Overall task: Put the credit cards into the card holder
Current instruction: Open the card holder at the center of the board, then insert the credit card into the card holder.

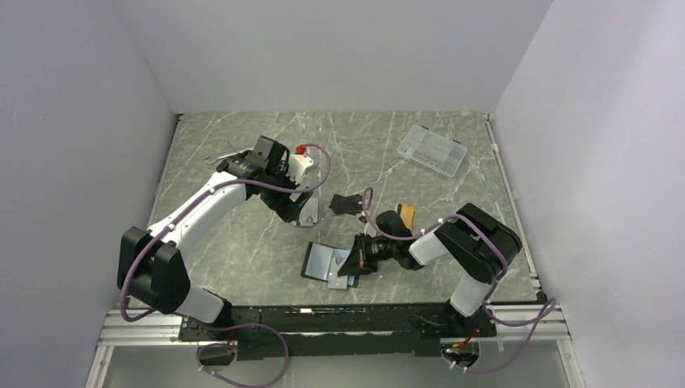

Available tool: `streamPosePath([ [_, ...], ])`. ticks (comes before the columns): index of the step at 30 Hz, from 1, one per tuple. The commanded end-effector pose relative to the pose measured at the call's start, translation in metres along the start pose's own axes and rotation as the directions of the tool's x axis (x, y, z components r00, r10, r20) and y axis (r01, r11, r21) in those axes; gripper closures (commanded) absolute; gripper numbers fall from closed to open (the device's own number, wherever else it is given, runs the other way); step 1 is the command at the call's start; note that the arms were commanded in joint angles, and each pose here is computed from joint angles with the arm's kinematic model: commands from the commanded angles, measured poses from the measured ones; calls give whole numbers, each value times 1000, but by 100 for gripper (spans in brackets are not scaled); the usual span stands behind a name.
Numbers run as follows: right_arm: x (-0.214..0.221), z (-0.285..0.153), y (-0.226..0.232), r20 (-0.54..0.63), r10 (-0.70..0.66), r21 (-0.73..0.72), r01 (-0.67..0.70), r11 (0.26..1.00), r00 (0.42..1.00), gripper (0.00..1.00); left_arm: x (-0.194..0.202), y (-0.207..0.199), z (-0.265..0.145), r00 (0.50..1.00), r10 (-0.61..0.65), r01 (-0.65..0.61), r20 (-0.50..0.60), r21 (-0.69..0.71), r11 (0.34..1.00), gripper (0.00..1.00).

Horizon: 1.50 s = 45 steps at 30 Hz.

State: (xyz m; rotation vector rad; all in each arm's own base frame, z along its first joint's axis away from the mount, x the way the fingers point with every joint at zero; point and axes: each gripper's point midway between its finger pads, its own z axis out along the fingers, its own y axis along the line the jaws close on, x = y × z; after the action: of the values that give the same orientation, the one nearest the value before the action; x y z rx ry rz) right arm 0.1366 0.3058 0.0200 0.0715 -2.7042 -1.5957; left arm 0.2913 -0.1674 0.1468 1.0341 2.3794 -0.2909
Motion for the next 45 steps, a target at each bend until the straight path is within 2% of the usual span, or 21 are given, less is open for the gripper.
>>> streamPosePath([
  [1,-1,-6,-15,55,27,16,-28,999,998,100,-1,-13,-14,997,-75,74,11,42,996,1],
  [4,-3,-9,-16,67,38,6,-38,999,997,100,5,-16,-9,992,-122,123,-10,52,991,1],
  [7,-3,-11,-20,79,48,0,-49,999,996,100,18,-41,2,982,-160,176,-95,189,966,1],
  [10,-1,-12,-22,86,60,-13,-60,998,994,100,28,-75,12,962,-209,261,-176,362,895,1],
  [15,4,-13,-28,91,92,-38,-89,995,992,100,39,-105,30,946,-222,317,-236,533,784,1],
  [22,6,-13,-26,87,100,-71,-94,993,991,100,49,-120,59,910,-276,411,-308,591,694,1],
  [25,5,-12,-26,84,96,-71,-90,993,992,100,56,-122,67,909,-280,414,-309,591,693,1],
  [35,5,-14,-25,97,108,-93,-99,991,989,100,81,-135,84,874,-258,471,-411,592,654,1],
  [39,5,-14,-26,97,113,-102,-104,989,989,100,70,-142,77,883,-270,465,-384,641,610,10],
  [45,6,-13,-27,89,114,-99,-105,989,989,100,57,-147,64,901,-285,434,-328,697,571,41],
])
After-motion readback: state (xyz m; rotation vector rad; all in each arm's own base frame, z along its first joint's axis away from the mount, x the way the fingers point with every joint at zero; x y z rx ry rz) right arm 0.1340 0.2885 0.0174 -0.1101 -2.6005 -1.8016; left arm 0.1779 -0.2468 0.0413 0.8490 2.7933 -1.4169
